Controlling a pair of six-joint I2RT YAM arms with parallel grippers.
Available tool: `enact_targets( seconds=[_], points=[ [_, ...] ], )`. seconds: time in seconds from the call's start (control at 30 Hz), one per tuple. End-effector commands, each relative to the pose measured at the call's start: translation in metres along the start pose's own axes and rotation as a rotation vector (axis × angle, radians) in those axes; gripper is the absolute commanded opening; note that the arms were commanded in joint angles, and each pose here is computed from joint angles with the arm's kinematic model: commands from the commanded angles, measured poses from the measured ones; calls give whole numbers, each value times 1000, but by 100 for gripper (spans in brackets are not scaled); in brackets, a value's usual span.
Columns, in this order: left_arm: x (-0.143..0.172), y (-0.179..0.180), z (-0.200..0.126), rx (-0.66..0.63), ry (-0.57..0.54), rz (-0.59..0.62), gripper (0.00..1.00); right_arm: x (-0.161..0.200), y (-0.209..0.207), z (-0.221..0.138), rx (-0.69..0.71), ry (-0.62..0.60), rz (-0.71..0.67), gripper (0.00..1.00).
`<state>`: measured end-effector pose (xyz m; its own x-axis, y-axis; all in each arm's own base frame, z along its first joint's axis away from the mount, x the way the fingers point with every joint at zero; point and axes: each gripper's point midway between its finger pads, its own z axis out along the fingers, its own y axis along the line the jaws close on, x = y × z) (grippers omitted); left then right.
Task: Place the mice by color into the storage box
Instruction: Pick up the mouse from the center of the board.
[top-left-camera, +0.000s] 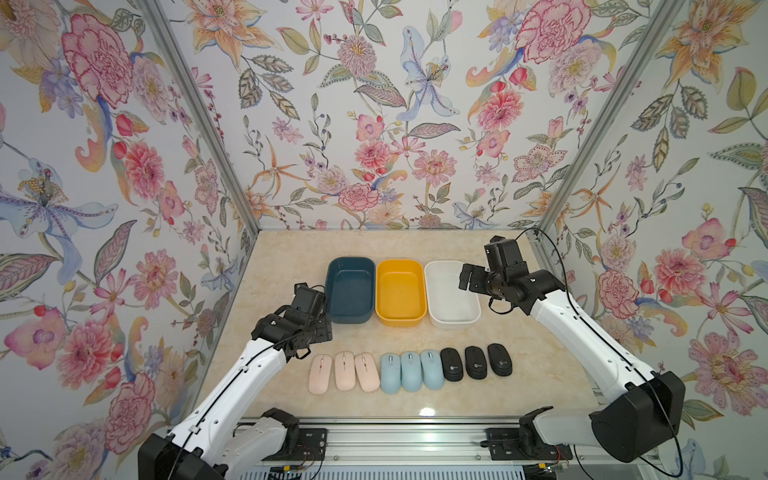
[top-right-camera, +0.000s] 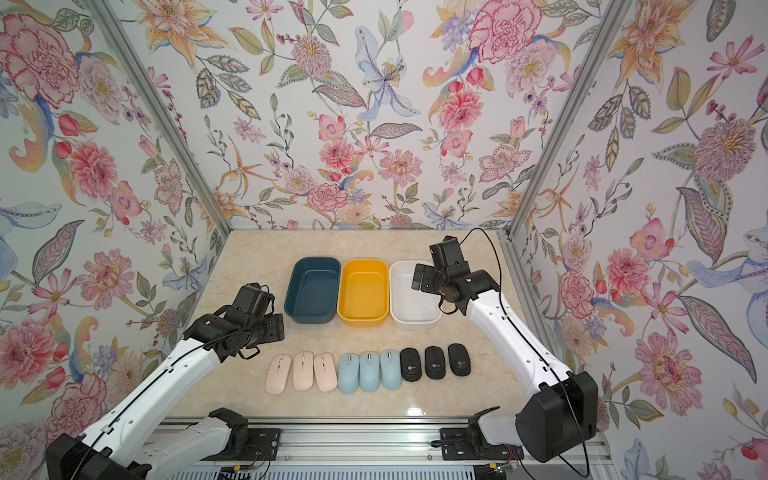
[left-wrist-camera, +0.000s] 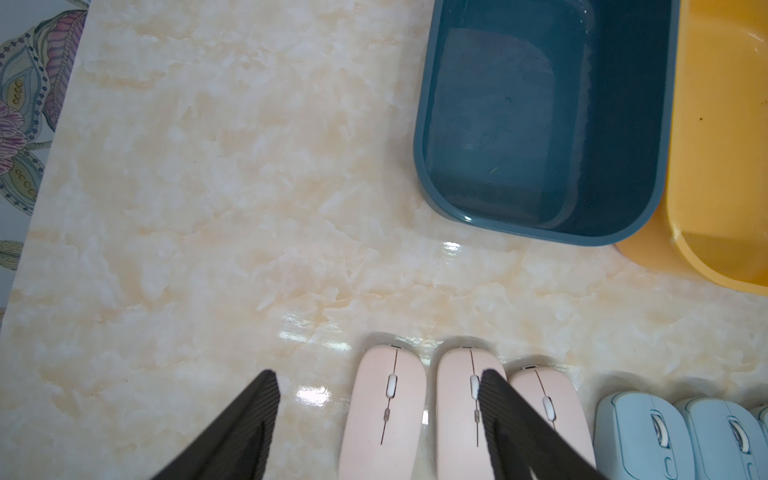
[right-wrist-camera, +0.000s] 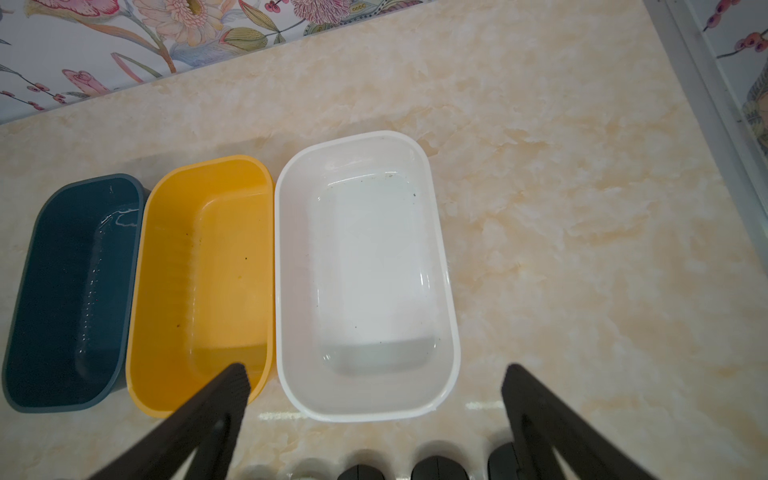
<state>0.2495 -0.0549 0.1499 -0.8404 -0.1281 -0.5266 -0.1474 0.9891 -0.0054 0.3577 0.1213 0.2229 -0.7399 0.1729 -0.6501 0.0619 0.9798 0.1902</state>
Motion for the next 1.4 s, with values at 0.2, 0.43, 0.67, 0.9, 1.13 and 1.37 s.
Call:
enact_targets(
  seconds=[0.2, 0.43, 0.67, 0.9, 1.13, 1.37],
  points=[
    [25, 7, -7, 3, 76, 29, 81, 6, 12, -19, -24, 2, -40, 99],
    [50, -2, -13, 61, 199, -7, 80, 43, 34, -26, -71, 119, -121, 99],
    [78, -9, -5, 61, 312, -103, 74, 54, 44, -21, -98, 151, -99, 99],
    [121, 3, 9, -56, 409, -105, 72, 50, 48, -15, -85, 159, -114, 99],
    [137, 11, 18, -104, 408, -112, 77, 52, 54, -9, -83, 181, -116, 99],
    [151, 8, 27, -85, 440, -127, 80, 53, 56, -1, -63, 202, -124, 97]
  ],
)
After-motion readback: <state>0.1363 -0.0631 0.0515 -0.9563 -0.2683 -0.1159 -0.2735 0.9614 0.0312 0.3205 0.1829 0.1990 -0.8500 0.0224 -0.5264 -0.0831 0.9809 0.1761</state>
